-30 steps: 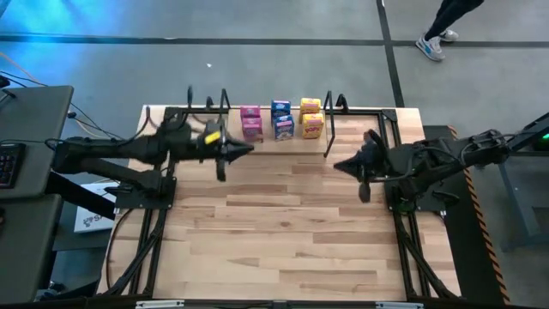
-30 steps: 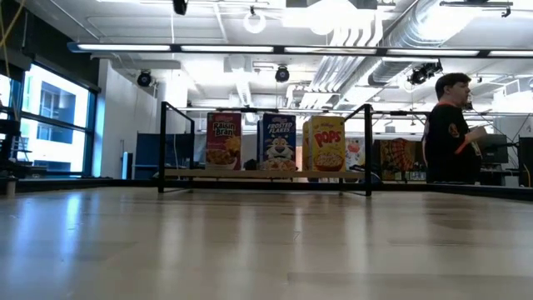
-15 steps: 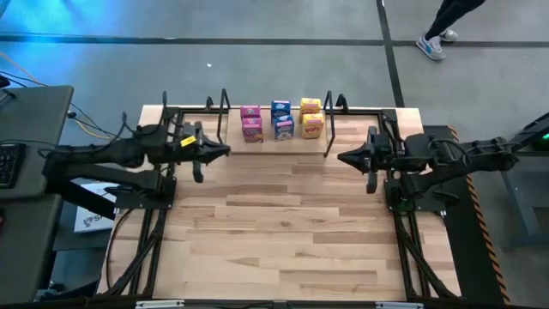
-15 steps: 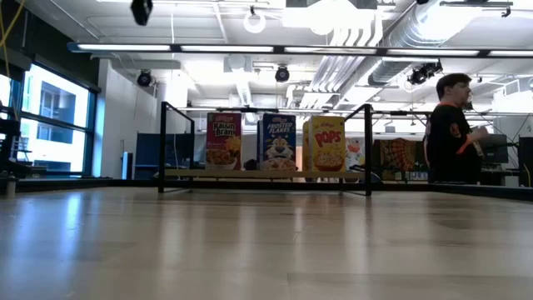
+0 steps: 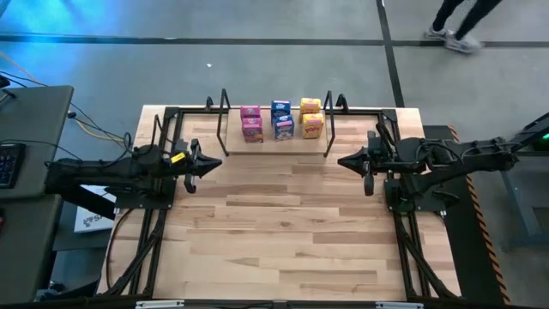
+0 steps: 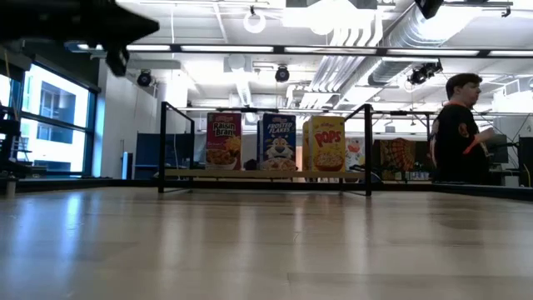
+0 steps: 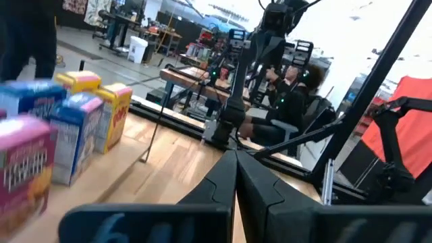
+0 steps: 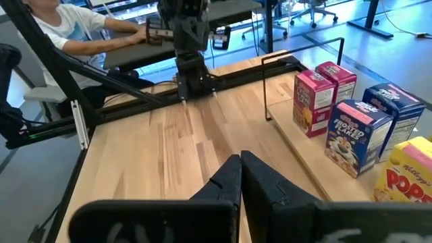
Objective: Stack cereal on shelf
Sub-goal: Return to Home Position
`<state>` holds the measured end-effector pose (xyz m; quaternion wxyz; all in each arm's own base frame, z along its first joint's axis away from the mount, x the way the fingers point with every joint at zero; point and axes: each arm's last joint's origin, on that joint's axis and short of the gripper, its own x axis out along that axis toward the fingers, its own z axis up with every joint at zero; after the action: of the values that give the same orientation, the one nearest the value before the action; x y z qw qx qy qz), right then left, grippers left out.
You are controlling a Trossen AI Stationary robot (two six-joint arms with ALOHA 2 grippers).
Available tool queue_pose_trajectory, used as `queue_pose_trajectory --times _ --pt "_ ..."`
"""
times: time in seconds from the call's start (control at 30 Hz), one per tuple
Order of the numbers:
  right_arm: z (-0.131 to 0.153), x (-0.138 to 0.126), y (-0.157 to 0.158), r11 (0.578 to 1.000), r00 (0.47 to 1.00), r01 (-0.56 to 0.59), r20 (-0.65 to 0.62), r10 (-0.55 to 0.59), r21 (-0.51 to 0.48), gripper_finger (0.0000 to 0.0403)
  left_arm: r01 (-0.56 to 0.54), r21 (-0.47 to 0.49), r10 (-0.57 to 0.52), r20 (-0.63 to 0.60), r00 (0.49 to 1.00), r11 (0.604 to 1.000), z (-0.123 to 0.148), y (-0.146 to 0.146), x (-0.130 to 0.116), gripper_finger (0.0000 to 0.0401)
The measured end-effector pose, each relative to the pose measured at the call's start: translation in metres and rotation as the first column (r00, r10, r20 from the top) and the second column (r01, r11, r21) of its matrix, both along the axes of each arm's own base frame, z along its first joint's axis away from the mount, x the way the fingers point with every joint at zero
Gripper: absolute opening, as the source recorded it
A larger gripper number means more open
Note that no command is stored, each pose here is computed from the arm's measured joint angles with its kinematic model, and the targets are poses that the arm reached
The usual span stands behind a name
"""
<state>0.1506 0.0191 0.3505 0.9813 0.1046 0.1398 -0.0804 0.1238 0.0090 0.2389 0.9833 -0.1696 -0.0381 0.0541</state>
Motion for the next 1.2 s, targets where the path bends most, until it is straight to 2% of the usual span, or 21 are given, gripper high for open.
queue_pose_trajectory --times 0.27,0.4,0.57,0.73,0.9,0.97,1.1,1.2 --pt "-0.001 0.000 0.000 1.000 1.000 0.001 -0.007 -0.001 0.001 0.0000 0.002 -0.031 0.001 0.102 0.995 1.000 -0.037 -0.001 -0.013 0.0000" --pt "-0.001 -0.002 0.000 0.999 1.000 0.010 -0.006 -0.010 0.032 0.0000 -0.004 -0.044 0.009 0.104 0.994 0.999 -0.055 -0.001 -0.017 0.0000" --pt "-0.006 -0.007 0.000 0.996 0.998 0.002 -0.060 0.004 0.091 0.0000 -0.016 -0.018 0.017 0.083 0.996 1.000 -0.057 -0.001 -0.020 0.0000" --pt "-0.010 -0.007 0.003 0.991 0.998 -0.029 -0.046 0.035 0.131 0.0000 -0.006 -0.021 0.009 0.141 0.990 1.000 -0.052 -0.001 -0.022 0.0000" --pt "-0.041 -0.008 0.011 0.978 0.990 -0.113 0.108 0.095 0.177 0.0000 -0.007 -0.064 0.015 0.130 0.991 0.998 -0.053 -0.001 -0.021 0.0000" --pt "-0.060 -0.012 0.013 0.975 0.986 -0.132 0.130 0.109 0.181 0.0000 -0.008 -0.062 0.016 0.129 0.992 0.998 -0.053 -0.001 -0.021 0.0000" --pt "-0.091 -0.025 0.008 0.976 0.987 -0.113 0.135 0.089 0.185 0.0000 -0.008 -0.064 0.016 0.126 0.992 0.998 -0.054 -0.001 -0.021 0.0000" --pt "-0.107 -0.033 0.003 0.983 0.981 -0.099 0.184 0.069 0.158 0.0000 -0.009 -0.061 0.016 0.127 0.992 0.998 -0.054 -0.001 -0.021 0.0001"
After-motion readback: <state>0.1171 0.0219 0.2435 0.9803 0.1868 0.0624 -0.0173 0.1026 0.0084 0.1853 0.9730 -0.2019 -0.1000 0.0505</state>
